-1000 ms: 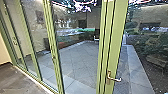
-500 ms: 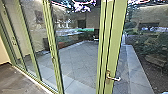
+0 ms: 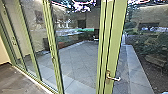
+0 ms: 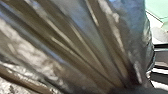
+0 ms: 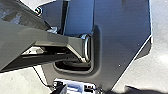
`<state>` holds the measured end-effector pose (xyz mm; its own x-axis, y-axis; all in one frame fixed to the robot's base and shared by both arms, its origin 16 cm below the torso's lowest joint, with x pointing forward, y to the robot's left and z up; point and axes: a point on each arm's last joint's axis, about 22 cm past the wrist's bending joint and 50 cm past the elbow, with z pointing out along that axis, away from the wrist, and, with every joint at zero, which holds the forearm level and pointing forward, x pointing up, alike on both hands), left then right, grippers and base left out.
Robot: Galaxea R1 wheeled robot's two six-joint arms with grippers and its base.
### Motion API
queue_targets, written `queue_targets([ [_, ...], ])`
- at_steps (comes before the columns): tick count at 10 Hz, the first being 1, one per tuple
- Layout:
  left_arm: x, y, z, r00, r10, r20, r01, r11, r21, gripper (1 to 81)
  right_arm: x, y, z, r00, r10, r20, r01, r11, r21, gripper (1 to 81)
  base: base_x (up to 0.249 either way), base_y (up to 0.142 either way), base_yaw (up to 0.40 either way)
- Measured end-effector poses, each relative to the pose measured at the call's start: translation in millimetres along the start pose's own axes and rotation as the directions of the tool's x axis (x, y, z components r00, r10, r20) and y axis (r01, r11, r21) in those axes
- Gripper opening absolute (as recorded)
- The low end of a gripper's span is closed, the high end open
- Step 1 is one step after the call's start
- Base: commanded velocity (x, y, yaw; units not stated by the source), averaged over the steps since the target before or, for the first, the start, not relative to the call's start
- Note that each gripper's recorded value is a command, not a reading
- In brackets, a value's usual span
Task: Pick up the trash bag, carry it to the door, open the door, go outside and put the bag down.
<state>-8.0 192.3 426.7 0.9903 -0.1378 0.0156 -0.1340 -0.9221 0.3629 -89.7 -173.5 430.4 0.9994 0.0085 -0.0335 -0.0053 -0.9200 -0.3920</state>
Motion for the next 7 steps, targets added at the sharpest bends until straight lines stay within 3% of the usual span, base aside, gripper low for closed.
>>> queue_targets([
  [3, -3.1, -18.9, -8.2, 0.9999, -0.012, 0.006, 0.012, 0.9999, 0.013, 1.0, 1.3, 0.1, -7.8, 0.9999, 0.0, -0.011, 0.001, 0.9996, 0.028, 81.1, 0.0, 0.0, 0.0],
  [5, -3.9, -11.5, -9.3, 0.9998, -0.014, 0.01, 0.014, 0.9998, -0.015, 1.0, 1.3, -9.8, -17.1, 0.9999, -0.001, -0.017, 0.002, 0.9969, 0.079, 81.1, 0.0, 0.0, 0.0],
  [7, -5.5, -8.7, -12.4, 0.9998, -0.016, 0.015, 0.017, 0.9992, -0.037, 1.0, -0.1, -29.7, -32.1, 0.9998, -0.001, -0.02, 0.004, 0.9878, 0.156, 81.1, 0.0, 0.0, 0.0],
])
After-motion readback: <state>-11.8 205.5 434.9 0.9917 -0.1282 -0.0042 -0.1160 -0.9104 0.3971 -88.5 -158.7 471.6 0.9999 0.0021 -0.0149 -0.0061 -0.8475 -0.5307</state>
